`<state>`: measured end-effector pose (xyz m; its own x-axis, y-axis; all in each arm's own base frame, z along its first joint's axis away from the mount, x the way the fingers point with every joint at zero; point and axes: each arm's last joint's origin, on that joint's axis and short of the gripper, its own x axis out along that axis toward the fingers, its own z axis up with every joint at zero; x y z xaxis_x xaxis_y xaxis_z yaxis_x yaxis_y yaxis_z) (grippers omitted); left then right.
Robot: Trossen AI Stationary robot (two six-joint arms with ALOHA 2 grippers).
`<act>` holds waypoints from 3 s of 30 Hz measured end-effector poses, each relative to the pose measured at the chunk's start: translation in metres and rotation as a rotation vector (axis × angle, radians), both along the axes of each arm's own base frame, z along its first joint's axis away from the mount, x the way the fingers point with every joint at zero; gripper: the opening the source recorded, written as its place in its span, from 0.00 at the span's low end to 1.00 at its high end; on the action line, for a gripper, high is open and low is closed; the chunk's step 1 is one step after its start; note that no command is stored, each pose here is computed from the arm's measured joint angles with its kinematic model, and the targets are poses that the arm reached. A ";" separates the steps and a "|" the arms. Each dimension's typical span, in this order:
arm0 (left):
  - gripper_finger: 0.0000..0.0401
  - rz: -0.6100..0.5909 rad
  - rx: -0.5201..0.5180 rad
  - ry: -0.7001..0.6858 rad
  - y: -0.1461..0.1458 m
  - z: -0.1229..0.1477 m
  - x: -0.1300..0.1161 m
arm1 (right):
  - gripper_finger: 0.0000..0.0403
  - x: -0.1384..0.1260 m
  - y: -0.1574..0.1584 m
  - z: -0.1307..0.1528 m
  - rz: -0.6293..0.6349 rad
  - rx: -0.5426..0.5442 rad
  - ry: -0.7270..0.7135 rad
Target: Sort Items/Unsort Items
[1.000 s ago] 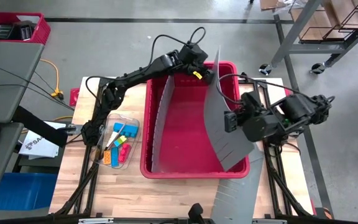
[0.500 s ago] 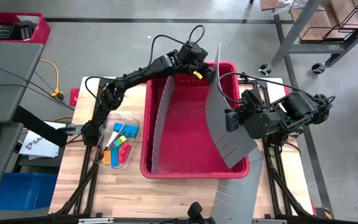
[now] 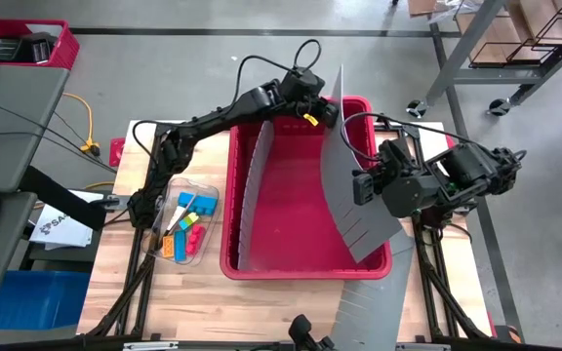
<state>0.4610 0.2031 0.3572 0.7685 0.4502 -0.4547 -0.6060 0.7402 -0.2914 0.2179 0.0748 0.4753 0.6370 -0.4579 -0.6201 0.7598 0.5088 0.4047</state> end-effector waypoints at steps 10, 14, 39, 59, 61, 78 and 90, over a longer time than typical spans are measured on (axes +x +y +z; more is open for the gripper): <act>0.00 0.019 0.025 -0.017 0.003 0.000 0.002 | 0.00 0.002 -0.005 0.000 -0.006 0.011 0.008; 0.00 0.008 0.036 -0.068 0.005 0.000 0.006 | 0.00 0.002 -0.005 0.000 -0.003 0.013 0.011; 0.00 0.044 0.063 -0.058 0.007 -0.005 0.010 | 0.00 0.002 -0.005 0.000 -0.008 0.008 0.012; 0.00 0.124 0.039 -0.037 0.027 -0.024 0.011 | 0.00 0.019 -0.017 -0.009 -0.020 0.013 0.087; 0.00 0.114 0.037 -0.028 0.025 -0.025 0.012 | 0.00 0.024 -0.017 -0.013 -0.009 0.026 0.113; 0.00 0.062 0.084 0.046 0.026 -0.024 0.007 | 0.00 0.033 -0.014 -0.019 0.020 0.068 0.153; 0.00 -0.056 0.124 0.393 0.033 -0.047 -0.015 | 0.00 0.033 -0.016 -0.018 -0.002 0.013 0.143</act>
<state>0.4458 0.2362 0.3105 0.5723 0.4823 -0.6632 -0.6112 0.7901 0.0472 0.2512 0.0584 0.4571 0.5413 -0.4500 -0.7103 0.8109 0.5028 0.2994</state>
